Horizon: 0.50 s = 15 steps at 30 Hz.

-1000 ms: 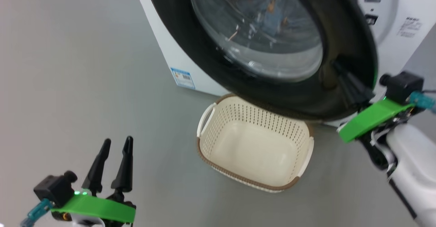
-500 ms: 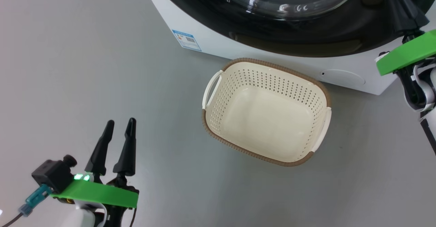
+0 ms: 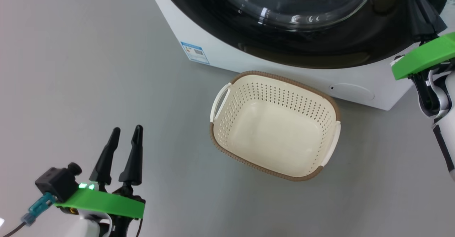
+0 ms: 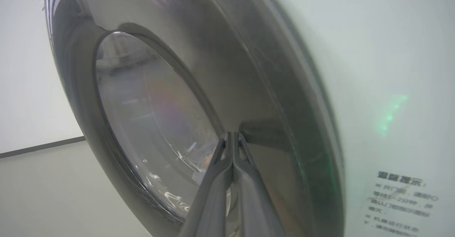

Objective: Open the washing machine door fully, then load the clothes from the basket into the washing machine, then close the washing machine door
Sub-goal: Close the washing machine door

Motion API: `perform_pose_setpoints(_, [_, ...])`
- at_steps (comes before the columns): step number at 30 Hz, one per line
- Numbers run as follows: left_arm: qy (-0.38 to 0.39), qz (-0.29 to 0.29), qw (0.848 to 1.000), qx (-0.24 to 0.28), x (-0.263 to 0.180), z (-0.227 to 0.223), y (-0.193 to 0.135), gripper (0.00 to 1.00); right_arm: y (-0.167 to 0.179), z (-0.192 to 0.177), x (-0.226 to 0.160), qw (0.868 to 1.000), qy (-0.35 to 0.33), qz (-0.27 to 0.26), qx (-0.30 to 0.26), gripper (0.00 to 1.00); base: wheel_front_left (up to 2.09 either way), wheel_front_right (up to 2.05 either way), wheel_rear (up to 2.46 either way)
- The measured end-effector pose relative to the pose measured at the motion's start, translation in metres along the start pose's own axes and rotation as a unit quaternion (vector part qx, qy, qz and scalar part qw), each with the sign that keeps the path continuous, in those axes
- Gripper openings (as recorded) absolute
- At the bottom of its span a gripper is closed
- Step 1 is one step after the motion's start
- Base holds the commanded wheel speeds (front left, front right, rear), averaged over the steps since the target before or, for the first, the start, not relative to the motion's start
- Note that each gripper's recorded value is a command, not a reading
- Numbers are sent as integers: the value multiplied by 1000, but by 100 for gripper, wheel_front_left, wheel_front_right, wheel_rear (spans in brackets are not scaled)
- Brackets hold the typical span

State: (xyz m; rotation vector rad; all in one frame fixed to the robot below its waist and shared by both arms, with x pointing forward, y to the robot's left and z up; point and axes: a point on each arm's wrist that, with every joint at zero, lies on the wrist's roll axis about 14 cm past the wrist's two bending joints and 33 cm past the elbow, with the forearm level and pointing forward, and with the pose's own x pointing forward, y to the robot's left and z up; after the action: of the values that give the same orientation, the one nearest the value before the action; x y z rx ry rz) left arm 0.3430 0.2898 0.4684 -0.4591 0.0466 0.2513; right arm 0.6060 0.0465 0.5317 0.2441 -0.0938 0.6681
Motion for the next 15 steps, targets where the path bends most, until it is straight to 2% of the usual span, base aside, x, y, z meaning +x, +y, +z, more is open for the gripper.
perform_pose_setpoints(2, [-2,-5,1000,0,-1,2,-2,100,-2,6,-5,1000,-4,-7,-2,0,0,0,0])
perform_pose_setpoints(4, [-5,-10,1000,3,-2,4,-4,100,-2,11,-11,1000,-8,-12,-4,39,0,0,0])
perform_pose_setpoints(7, [-4,-14,1000,13,-6,5,-2,100,3,12,-23,1000,-4,-12,-6,73,0,0,0])
perform_pose_setpoints(8, [-4,-14,1000,13,-8,6,-2,100,7,12,-27,1000,-2,-10,-4,90,0,0,0])
perform_pose_setpoints(9, [-4,-14,1000,11,-10,5,-1,100,10,12,-31,1000,-1,-8,-3,100,0,0,0])
perform_pose_setpoints(15, [-6,-29,999,14,-21,5,-6,100,38,13,-61,1000,7,9,9,100,0,0,0])
